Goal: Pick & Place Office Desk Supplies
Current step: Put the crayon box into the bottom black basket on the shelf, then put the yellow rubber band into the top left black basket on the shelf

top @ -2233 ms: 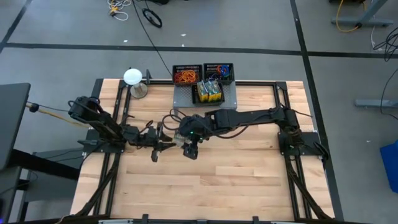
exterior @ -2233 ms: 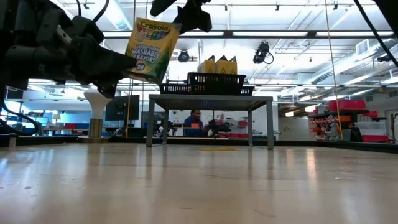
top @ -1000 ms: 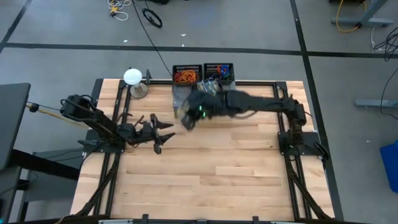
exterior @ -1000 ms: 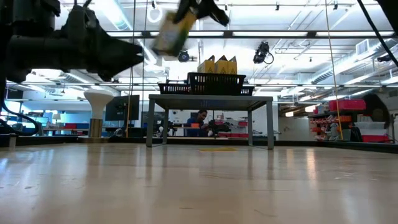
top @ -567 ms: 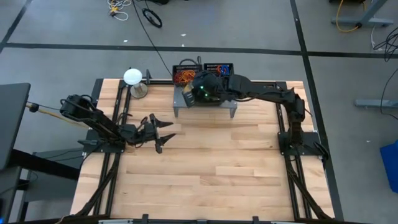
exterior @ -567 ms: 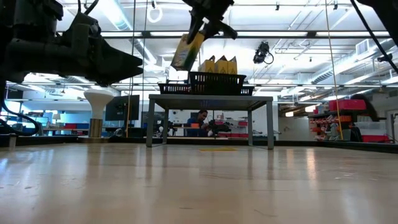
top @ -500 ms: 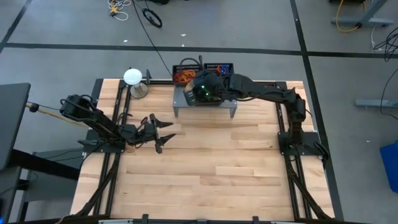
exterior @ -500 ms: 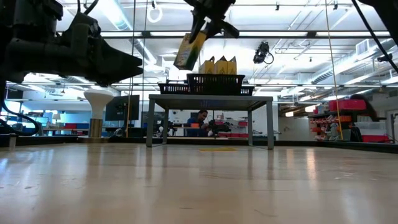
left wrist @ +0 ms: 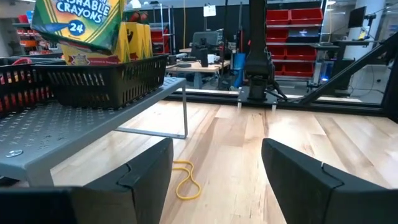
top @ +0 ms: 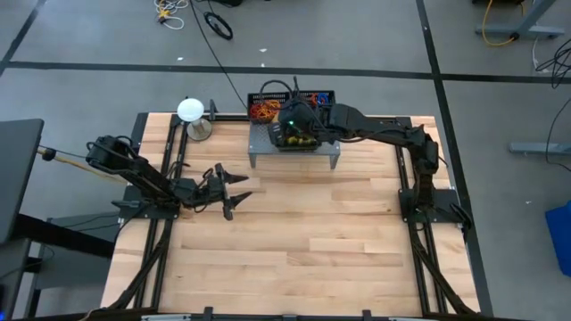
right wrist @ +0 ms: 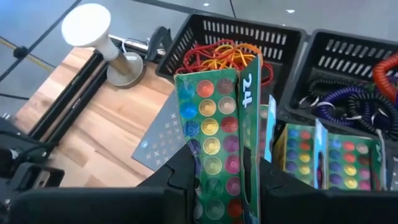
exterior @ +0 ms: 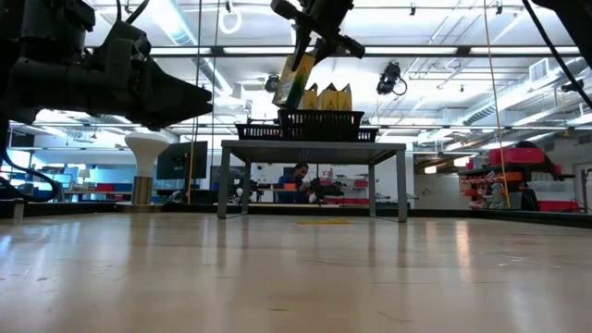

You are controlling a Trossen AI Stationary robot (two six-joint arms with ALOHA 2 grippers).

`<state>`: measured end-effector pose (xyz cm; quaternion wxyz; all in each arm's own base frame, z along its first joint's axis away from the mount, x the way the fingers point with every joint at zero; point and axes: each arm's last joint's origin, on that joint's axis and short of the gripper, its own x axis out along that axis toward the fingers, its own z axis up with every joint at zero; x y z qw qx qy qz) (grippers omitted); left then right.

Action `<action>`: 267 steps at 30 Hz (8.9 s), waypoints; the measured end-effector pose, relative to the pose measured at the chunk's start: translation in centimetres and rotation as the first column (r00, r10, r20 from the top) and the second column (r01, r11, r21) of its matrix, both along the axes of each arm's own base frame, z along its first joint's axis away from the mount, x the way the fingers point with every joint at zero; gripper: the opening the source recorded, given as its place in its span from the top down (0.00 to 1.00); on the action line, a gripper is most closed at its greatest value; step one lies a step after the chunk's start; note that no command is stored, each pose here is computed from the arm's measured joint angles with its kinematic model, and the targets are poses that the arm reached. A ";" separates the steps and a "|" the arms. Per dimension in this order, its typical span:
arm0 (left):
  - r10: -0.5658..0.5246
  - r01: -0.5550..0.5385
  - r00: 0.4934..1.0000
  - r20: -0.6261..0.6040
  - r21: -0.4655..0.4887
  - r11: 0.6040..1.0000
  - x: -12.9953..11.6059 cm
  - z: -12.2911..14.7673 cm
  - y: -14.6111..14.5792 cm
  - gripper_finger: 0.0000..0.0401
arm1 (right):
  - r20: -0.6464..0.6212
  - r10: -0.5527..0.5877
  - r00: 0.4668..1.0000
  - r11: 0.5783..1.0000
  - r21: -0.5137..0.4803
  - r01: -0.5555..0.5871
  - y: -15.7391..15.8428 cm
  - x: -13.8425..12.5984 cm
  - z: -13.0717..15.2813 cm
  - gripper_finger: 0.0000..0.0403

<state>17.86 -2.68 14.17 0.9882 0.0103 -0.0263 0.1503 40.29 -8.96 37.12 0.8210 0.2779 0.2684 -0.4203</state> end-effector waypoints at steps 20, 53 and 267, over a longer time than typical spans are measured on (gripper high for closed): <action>-0.013 0.013 1.000 -0.015 -0.005 1.000 0.0 -0.2 -0.1 0.37 | -0.021 -0.022 1.000 1.000 0.013 0.022 -0.5 0.7 -1.2 0.58; 0.223 -0.216 0.968 -0.119 0.062 0.974 6.8 8.8 12.6 0.98 | -0.007 0.034 0.999 0.999 -0.036 -0.034 -0.5 1.1 -0.8 0.65; 0.273 -0.189 0.932 -0.239 0.324 0.927 2.3 14.7 4.8 0.99 | 0.012 0.567 0.823 0.692 -0.549 -0.469 20.2 -4.7 -20.6 0.65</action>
